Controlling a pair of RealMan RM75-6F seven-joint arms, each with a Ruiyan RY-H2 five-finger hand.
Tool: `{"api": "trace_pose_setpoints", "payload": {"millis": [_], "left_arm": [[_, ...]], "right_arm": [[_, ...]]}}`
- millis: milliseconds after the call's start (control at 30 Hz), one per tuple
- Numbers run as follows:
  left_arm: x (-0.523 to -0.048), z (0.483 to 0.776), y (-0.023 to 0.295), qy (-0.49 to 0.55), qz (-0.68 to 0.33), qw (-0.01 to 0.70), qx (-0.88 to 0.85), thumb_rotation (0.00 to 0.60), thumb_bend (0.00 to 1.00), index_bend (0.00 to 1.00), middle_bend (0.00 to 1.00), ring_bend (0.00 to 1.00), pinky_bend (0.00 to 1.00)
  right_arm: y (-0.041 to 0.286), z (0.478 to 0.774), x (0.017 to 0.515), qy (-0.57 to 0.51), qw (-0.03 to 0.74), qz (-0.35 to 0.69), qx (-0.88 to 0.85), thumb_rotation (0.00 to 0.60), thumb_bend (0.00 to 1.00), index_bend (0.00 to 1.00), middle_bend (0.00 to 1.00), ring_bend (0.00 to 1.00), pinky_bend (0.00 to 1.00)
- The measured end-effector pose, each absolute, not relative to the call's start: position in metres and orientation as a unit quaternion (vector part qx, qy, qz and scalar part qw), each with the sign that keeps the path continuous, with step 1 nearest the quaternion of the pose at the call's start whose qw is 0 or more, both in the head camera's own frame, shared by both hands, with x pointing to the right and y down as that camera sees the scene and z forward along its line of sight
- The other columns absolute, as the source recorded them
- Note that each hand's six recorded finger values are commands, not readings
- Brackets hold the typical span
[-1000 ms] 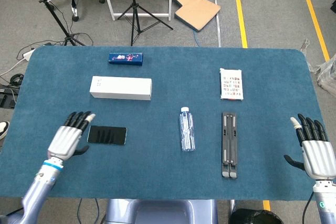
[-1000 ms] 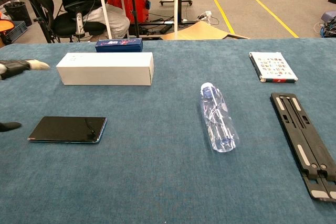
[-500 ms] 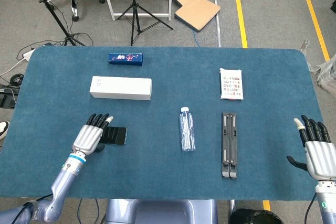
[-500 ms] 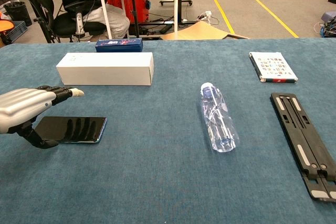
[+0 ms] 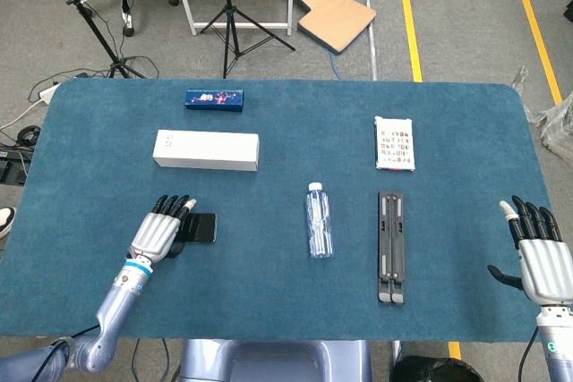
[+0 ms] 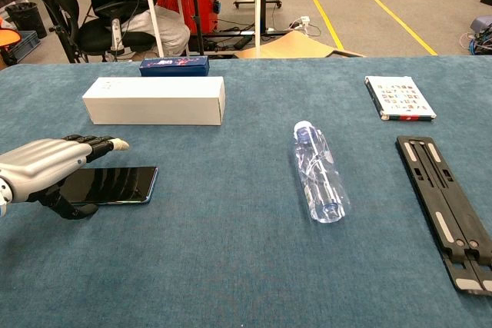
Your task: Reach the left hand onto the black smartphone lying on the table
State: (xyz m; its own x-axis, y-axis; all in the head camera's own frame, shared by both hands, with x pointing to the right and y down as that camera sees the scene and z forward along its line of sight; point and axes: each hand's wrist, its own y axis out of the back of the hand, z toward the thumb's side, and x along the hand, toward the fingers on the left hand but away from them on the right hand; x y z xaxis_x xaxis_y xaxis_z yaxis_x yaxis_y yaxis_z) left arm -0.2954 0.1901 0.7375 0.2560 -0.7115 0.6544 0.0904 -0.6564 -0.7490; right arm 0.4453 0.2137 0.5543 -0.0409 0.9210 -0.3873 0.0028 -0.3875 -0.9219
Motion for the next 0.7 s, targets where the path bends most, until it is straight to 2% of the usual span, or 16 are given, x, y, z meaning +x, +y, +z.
{"api": "trace_pose_setpoints", "payload": {"millis": [67,267,400,567,700], "left_arm": [[-0.295,0.739,0.191,0.218,-0.569,0.353,-0.71,0.6,0.42,0.18,0.02,0.07,0.12],[-0.296,0.74,0.196,0.206,-0.571,0.352,-0.712,0.6,0.62,0.19,0.09,0.14,0.16],[-0.296,0.737,0.197,0.204,-0.568,0.351,-0.716,0.6,0.73,0.19,0.1,0.15,0.18],[-0.296,0.73,0.199,0.203,-0.563,0.347,-0.722,0.6,0.8,0.19,0.11,0.16,0.2],[-0.294,0.723,0.201,0.206,-0.557,0.33,-0.734,0.6,0.8,0.2,0.13,0.18,0.22]], "right_arm": [[0.214,0.555,0.445,-0.4,0.382,0.6,-0.578,0.6,0.0,0.02,0.0,0.0,0.0],[0.214,0.555,0.446,-0.399,0.379,0.602,-0.579,0.6,0.0,0.03,0.0,0.0,0.0],[0.214,0.555,0.445,-0.398,0.379,0.601,-0.58,0.6,0.0,0.03,0.0,0.0,0.0],[0.214,0.555,0.445,-0.397,0.379,0.6,-0.582,0.6,0.0,0.03,0.0,0.0,0.0],[0.214,0.555,0.444,-0.398,0.379,0.6,-0.582,0.6,0.0,0.03,0.0,0.0,0.0]]}}
